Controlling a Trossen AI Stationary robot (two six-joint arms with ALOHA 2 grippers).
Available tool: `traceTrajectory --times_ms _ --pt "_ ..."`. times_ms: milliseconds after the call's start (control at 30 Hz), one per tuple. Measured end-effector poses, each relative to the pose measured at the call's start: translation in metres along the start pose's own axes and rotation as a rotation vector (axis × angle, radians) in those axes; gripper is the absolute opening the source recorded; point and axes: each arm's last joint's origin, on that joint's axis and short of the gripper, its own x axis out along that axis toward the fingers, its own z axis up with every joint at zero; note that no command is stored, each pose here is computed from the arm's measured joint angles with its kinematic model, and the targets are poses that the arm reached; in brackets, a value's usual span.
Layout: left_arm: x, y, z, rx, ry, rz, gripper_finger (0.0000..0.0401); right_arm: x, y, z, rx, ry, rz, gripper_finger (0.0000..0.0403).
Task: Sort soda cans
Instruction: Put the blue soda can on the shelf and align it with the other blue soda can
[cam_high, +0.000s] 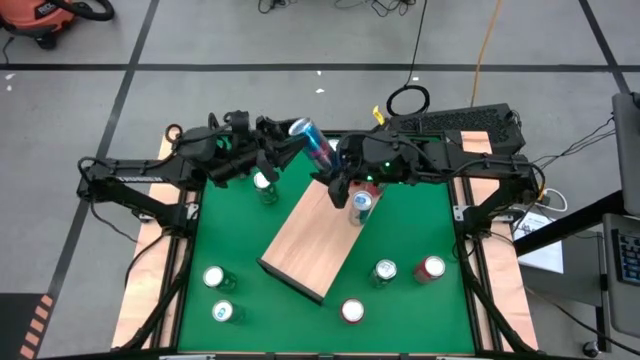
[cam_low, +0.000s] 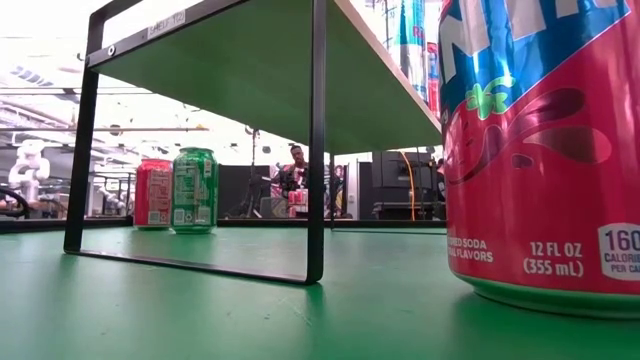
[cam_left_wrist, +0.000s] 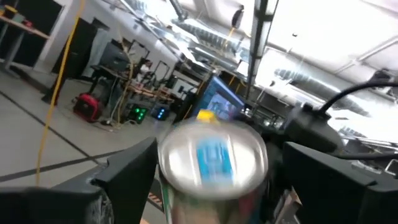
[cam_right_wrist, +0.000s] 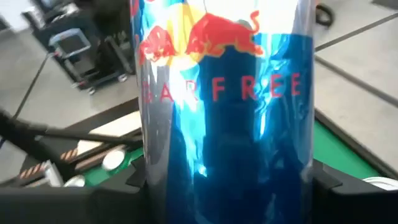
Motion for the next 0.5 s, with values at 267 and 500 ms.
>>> traceTrajectory --times_ms 267,500 --pt "0.002 0.009 0.009 0.024 0.069 -0.222 0.0347 -0.001 0.006 0.000 -0.001 0.046 0.174 0.0220" --pt "0.003 0.016 0.012 0.042 0.131 -0.355 0.0336 -0.001 0.007 0.003 0.013 0.021 0.209 0.0221"
